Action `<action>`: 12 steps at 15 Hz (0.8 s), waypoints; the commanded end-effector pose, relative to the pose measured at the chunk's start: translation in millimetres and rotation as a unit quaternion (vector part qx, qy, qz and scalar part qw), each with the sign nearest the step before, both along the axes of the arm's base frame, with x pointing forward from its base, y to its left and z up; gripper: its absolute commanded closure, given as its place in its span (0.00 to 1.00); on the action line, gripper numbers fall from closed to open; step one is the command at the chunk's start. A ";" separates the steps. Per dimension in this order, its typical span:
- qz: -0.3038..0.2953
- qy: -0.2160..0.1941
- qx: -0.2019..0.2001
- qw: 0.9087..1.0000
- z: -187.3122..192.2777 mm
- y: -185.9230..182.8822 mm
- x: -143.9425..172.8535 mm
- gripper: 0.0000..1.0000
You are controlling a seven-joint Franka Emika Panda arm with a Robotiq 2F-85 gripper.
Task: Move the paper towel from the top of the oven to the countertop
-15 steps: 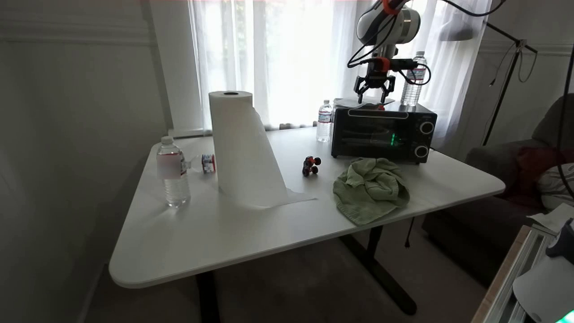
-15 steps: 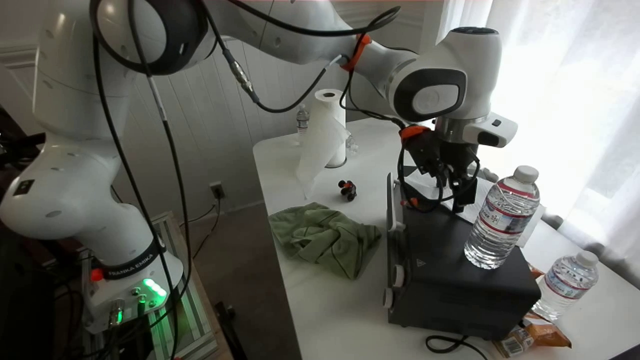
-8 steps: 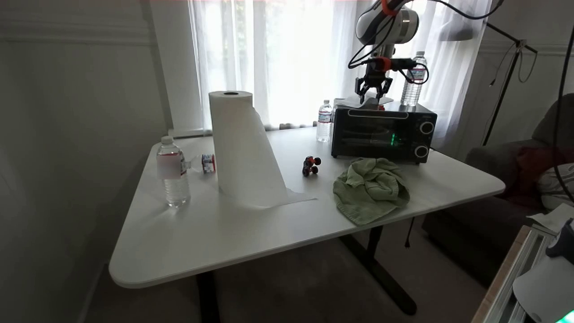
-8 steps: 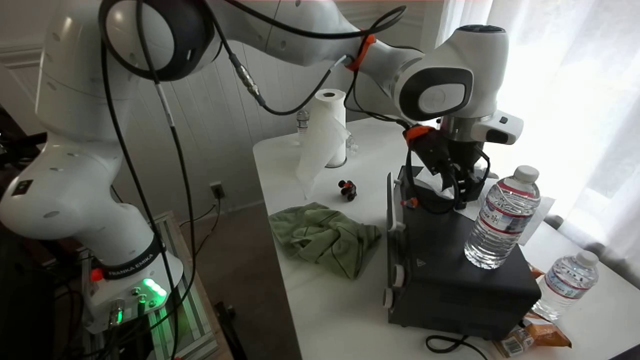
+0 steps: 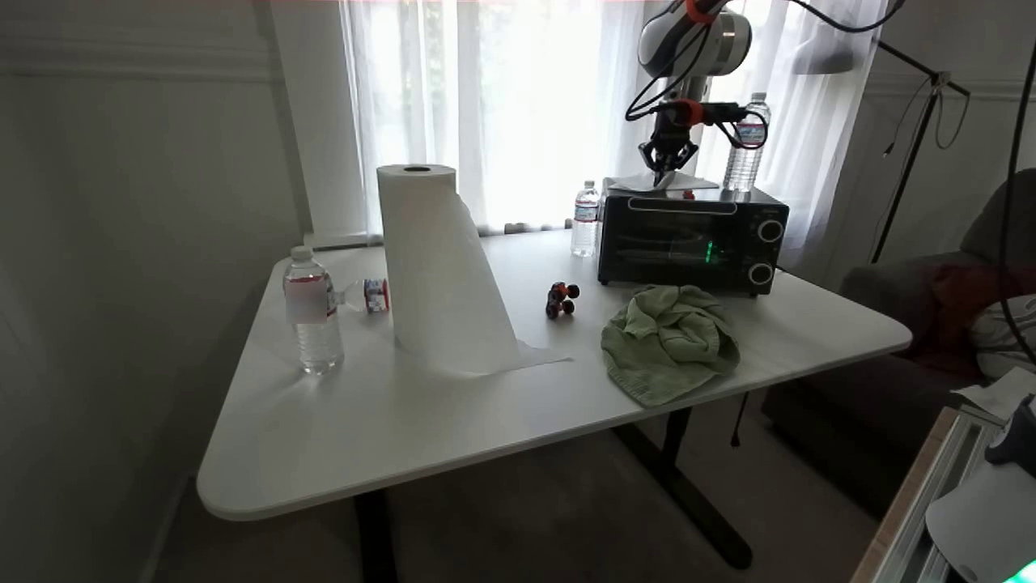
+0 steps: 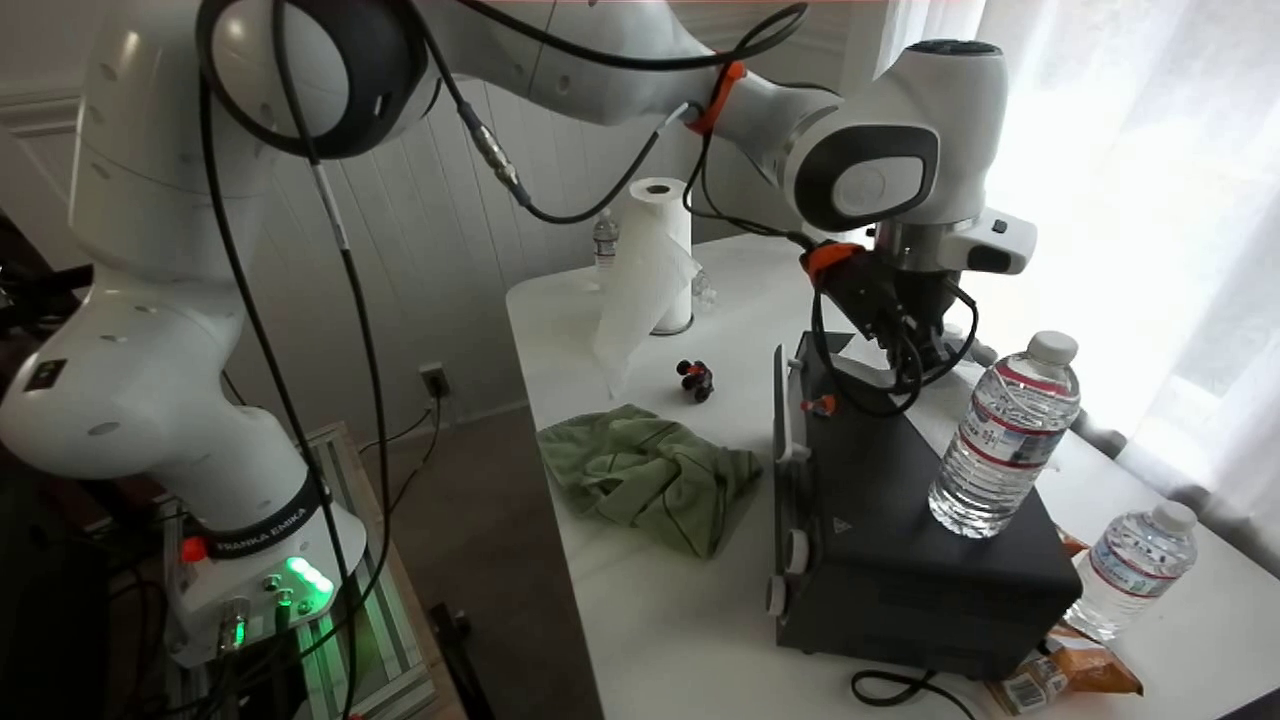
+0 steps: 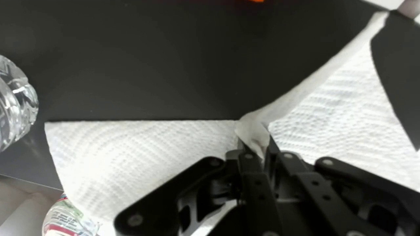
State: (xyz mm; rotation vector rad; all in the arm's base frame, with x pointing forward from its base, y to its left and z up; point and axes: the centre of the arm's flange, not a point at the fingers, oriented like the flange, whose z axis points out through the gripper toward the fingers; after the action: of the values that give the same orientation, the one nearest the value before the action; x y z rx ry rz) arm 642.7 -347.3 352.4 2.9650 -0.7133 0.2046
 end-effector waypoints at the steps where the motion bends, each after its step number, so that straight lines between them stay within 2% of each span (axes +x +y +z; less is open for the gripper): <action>1: 0.038 -0.001 0.016 0.999 9.6 28.5 -11.0 1.00; 5: 0.110 -0.007 0.028 0.993 21.2 71.5 -23.5 0.98; 7: 0.153 -0.002 0.040 0.987 27.5 94.9 -34.7 0.98; 12: 0.267 0.000 0.075 0.961 30.2 149.2 -57.6 0.99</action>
State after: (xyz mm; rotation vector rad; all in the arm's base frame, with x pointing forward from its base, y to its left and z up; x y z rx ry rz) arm 622.8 -229.5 379.3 3.1729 -0.0846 0.1909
